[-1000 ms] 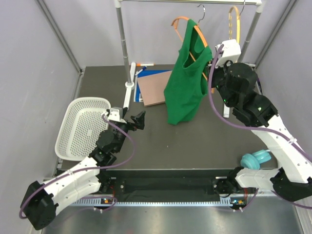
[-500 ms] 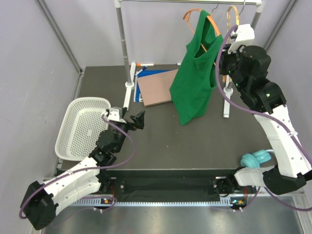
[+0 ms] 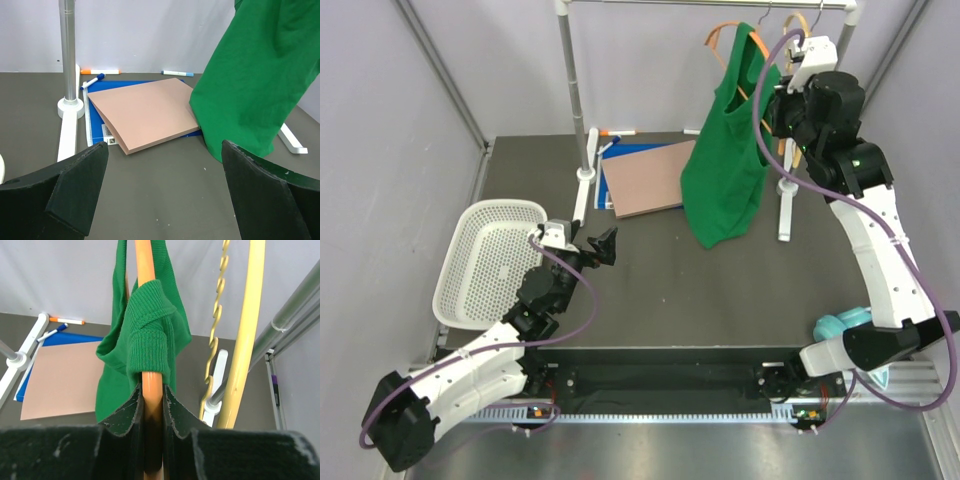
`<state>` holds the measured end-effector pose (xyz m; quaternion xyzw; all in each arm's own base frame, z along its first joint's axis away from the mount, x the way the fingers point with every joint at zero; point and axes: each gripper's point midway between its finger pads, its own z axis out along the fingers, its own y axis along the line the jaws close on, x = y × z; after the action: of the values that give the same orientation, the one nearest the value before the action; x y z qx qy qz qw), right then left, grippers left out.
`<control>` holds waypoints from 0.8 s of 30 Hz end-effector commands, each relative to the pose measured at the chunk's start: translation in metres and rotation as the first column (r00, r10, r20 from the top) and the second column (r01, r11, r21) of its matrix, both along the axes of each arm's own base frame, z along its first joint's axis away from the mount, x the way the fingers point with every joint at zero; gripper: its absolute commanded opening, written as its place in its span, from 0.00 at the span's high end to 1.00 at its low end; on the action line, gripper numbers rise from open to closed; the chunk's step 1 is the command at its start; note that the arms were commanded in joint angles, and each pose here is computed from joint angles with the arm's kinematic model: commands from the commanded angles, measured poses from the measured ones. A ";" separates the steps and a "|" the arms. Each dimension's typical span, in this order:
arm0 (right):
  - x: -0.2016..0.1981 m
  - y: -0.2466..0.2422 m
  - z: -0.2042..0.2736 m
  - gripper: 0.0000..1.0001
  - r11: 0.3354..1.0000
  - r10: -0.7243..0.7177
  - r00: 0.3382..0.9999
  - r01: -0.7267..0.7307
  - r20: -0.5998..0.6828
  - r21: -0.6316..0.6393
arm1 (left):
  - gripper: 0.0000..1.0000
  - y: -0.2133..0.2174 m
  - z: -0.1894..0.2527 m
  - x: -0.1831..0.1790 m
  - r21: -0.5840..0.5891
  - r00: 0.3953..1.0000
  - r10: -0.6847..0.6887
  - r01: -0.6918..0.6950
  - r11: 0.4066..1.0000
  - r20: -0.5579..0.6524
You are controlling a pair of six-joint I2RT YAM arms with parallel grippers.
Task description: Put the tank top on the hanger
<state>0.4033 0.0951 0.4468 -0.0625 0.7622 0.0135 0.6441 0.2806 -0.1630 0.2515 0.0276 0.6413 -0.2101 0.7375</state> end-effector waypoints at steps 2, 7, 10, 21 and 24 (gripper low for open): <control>-0.002 -0.003 0.037 1.00 0.996 -0.002 0.991 -0.011 0.135 0.093 | 0.01 0.003 0.008 -0.001 -0.025 1.000 0.010 -0.009 1.000 0.028; -0.008 -0.002 0.033 0.88 0.994 0.010 0.989 -0.025 0.144 0.104 | 0.01 0.003 0.008 0.000 -0.025 1.000 0.013 -0.012 1.000 0.027; -0.011 0.000 0.034 0.52 0.994 0.024 0.989 -0.039 0.146 0.102 | 0.01 0.003 0.008 0.000 -0.026 1.000 0.014 -0.014 1.000 0.027; -0.042 -0.001 0.036 0.00 0.987 0.062 0.983 -0.086 0.174 0.135 | 0.01 0.002 0.009 -0.001 -0.023 0.999 0.003 -0.002 1.000 0.035; -0.063 0.003 0.033 0.00 0.977 0.107 0.976 -0.139 0.189 0.161 | 0.01 0.005 0.008 0.000 -0.023 0.999 0.023 -0.022 1.000 0.027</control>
<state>0.3659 0.0964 0.4579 -0.0542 0.7267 0.0726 0.6809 0.2806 -0.1628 0.2514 0.0274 0.6413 -0.2097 0.7376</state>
